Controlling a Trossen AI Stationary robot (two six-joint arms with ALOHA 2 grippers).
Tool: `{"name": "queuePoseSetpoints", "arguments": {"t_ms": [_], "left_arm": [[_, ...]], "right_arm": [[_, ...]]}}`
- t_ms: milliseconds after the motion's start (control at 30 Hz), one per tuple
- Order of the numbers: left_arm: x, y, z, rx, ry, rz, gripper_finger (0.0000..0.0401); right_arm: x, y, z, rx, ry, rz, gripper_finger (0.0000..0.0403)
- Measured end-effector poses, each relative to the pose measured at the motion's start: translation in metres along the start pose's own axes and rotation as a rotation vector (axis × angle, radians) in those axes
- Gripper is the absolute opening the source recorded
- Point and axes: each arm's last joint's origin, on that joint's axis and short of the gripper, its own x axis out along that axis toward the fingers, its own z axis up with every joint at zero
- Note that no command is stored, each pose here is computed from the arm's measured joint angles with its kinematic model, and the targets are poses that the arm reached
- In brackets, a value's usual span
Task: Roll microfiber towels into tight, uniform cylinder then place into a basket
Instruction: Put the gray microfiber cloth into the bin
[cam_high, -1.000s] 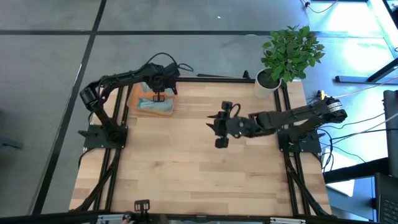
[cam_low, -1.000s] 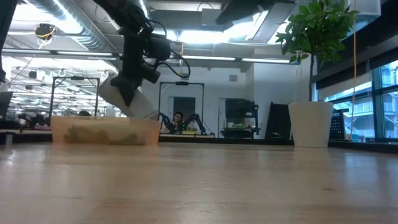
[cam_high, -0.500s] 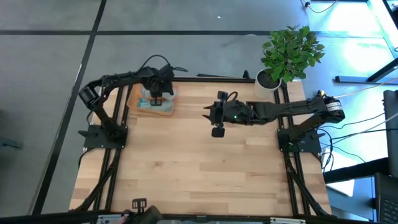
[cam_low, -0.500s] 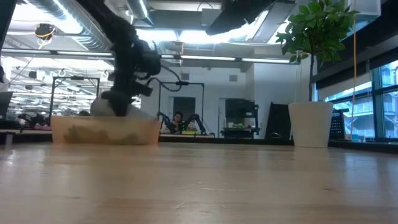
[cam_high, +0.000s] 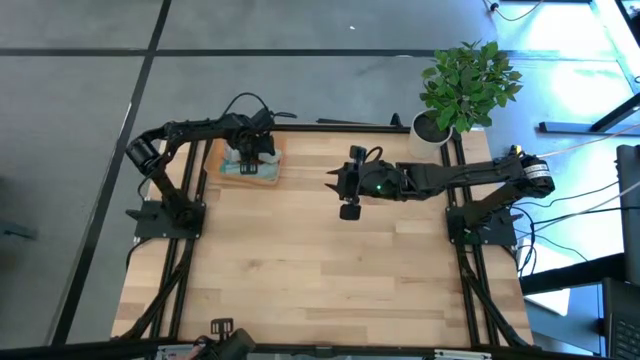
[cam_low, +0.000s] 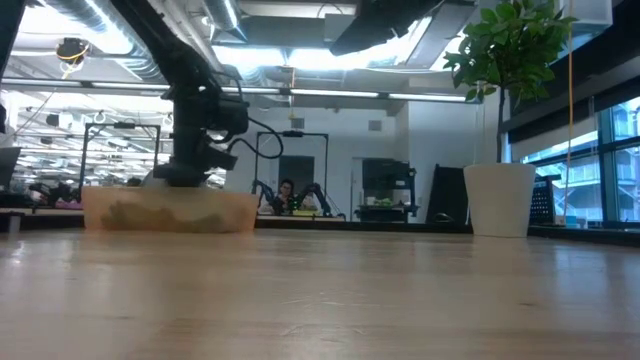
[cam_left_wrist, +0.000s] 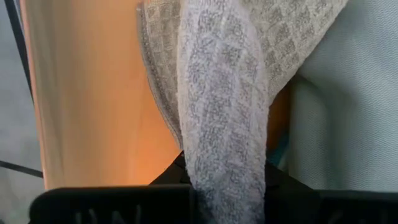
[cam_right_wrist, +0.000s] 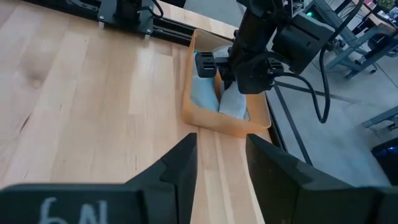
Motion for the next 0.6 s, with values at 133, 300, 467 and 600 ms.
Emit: {"name": "queuePoseSetpoints", "arguments": {"t_ms": [133, 300, 467, 600], "left_arm": [[0.0000, 0.0002, 0.0001, 0.001, -0.001, 0.002, 0.0041], [0.0000, 0.0002, 0.0002, 0.001, -0.002, 0.002, 0.0041], [0.0000, 0.0002, 0.0002, 0.001, -0.002, 0.002, 0.0041], [0.0000, 0.0002, 0.0003, 0.001, -0.005, 0.000, 0.0041]], "right_arm": [[0.0000, 0.0000, 0.0000, 0.001, 0.000, 0.000, 0.0138], [0.0000, 0.0000, 0.0000, 0.001, 0.000, 0.000, 0.0138], [0.0000, 0.0000, 0.0000, 0.001, 0.000, 0.000, 0.0138], [0.0000, 0.0000, 0.0000, 0.001, 0.000, 0.000, 0.0138]]}}
